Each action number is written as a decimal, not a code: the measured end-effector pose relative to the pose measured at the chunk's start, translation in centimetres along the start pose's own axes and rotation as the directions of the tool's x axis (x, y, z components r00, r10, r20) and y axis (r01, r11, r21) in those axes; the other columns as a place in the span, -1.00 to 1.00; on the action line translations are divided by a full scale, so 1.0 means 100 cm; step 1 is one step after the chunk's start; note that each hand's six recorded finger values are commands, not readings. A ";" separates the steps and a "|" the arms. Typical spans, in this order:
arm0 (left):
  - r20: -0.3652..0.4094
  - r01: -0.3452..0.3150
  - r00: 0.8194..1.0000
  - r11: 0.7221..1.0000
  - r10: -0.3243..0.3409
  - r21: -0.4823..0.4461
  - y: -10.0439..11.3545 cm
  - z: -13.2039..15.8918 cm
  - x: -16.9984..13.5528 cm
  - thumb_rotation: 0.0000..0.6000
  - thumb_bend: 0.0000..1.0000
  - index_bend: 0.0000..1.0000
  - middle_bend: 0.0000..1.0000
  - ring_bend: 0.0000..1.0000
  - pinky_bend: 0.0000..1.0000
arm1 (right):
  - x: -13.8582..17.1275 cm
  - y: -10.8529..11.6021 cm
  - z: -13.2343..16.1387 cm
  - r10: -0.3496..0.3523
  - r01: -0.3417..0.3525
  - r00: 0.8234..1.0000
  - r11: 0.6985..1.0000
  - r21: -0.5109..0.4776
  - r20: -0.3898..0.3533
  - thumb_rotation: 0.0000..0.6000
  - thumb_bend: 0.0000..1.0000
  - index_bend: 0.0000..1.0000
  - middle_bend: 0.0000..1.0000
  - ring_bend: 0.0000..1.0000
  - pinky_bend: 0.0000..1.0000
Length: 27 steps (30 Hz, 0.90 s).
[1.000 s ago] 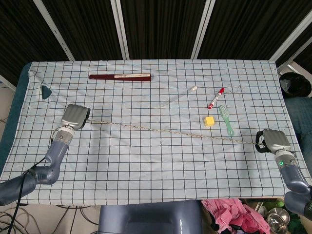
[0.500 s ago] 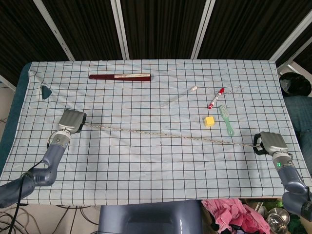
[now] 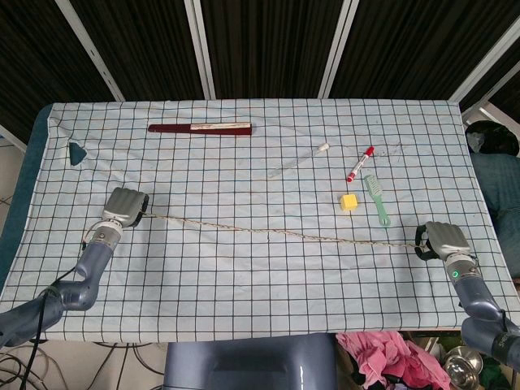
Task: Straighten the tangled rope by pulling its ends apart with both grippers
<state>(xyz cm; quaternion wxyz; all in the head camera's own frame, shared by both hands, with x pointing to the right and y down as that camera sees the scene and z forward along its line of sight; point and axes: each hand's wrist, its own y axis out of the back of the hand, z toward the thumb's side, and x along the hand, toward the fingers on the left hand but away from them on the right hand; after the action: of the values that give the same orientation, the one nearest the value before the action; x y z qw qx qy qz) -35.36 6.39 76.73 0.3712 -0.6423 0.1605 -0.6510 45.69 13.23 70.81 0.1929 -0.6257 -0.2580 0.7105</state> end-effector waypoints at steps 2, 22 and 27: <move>-0.010 0.013 1.000 1.000 -0.013 -0.007 -0.001 -0.002 0.000 1.00 -0.18 -0.34 0.98 1.00 0.93 | 0.000 -0.001 -0.002 0.004 -0.004 1.000 1.000 0.003 0.010 1.00 -0.51 -0.13 1.00 1.00 1.00; 0.014 -0.056 0.998 0.995 0.057 -0.077 0.055 0.006 -0.017 1.00 -0.59 -0.72 0.82 0.85 0.85 | 0.032 0.057 -0.009 -0.044 0.045 0.999 0.995 -0.084 0.017 1.00 -0.85 -0.81 0.77 0.93 0.86; 0.038 -0.151 0.987 0.980 0.157 -0.129 0.090 0.014 -0.044 1.00 -0.59 -0.69 0.36 0.25 0.55 | 0.060 0.099 -0.013 -0.150 0.150 0.989 0.977 -0.149 0.010 1.00 -0.78 -0.81 0.32 0.51 0.49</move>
<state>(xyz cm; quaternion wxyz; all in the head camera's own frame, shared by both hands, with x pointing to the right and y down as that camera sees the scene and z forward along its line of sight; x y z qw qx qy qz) -31.93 3.80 67.55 0.3828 -0.6658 0.2414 -0.5932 46.56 9.19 59.95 0.1988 -0.6177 -0.3568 0.6720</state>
